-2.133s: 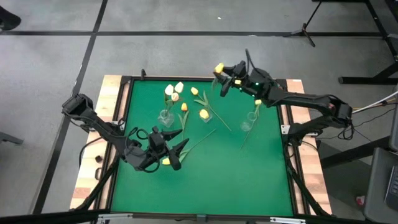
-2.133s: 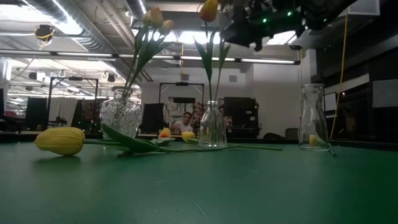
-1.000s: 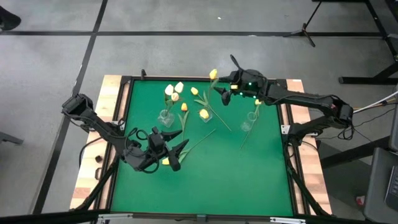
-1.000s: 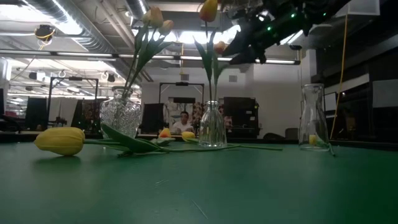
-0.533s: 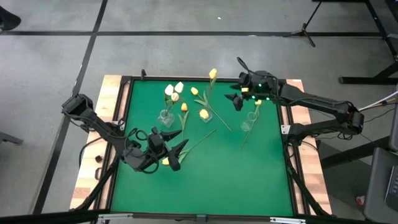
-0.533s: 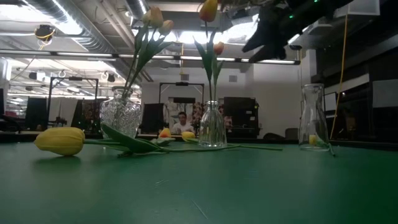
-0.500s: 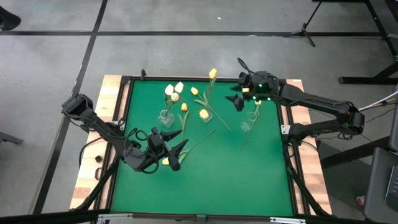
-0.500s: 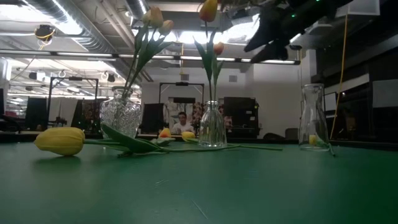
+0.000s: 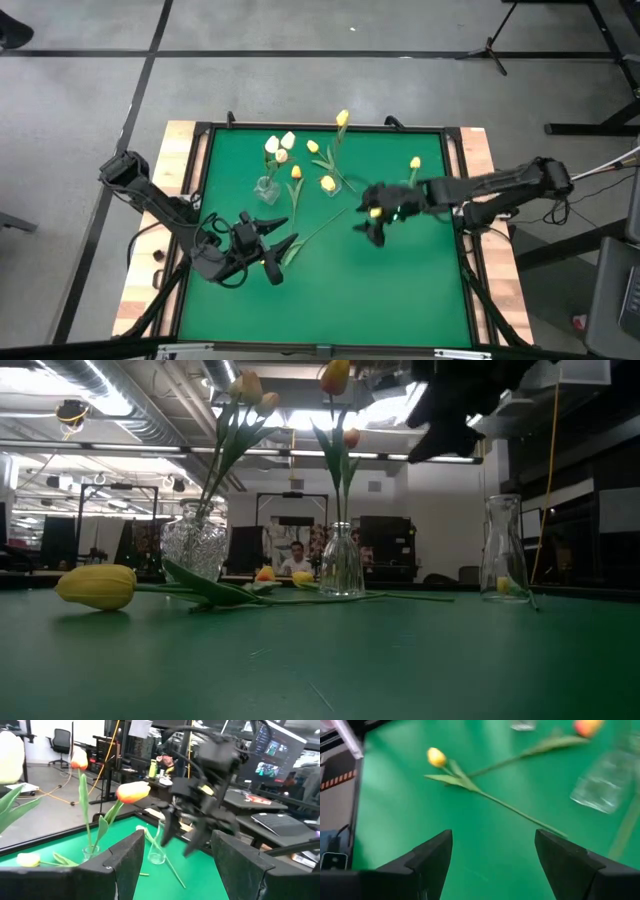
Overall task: Sort flowers into vase by color
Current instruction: Put the yellow with orange flower into the center transparent vase
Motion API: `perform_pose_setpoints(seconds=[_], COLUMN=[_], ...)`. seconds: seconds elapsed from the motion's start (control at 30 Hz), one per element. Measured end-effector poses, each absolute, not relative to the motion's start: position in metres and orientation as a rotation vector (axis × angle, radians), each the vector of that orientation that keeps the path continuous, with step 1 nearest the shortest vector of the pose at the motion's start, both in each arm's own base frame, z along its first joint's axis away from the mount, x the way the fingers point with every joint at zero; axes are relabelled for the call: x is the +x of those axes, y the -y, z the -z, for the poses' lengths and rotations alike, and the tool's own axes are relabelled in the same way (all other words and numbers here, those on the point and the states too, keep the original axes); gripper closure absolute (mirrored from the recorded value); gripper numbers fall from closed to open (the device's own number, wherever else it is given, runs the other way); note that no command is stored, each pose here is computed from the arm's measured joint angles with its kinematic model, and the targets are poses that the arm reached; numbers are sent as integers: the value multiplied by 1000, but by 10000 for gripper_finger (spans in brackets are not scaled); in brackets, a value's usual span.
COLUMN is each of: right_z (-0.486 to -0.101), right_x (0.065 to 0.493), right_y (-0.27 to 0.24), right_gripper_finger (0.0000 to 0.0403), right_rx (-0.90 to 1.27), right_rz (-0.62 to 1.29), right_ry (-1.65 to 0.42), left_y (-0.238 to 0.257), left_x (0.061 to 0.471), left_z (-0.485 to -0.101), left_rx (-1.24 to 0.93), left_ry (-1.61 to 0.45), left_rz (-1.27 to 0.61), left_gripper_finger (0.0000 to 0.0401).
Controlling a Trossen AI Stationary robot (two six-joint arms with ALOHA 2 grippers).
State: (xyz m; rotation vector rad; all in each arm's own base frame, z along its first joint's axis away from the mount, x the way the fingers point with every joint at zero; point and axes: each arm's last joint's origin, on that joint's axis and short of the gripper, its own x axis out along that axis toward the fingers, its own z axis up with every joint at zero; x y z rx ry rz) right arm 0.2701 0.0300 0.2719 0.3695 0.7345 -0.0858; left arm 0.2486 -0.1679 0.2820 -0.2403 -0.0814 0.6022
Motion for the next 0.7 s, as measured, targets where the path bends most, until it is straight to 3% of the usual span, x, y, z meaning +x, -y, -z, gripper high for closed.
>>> perform_pose_setpoints(seconds=[0.33, 0.7], right_z=[-238, -213], right_x=[316, 389], right_y=[-114, -100], right_gripper_finger=[118, 118], right_rx=[101, 131], right_rz=[-159, 169], right_ry=[-540, -477], left_y=[180, 188], left_x=[237, 229], left_z=[-281, -281], left_rx=[-232, -231], left_ry=[79, 80], left_rz=[-629, -649], left_gripper_finger=[174, 174])
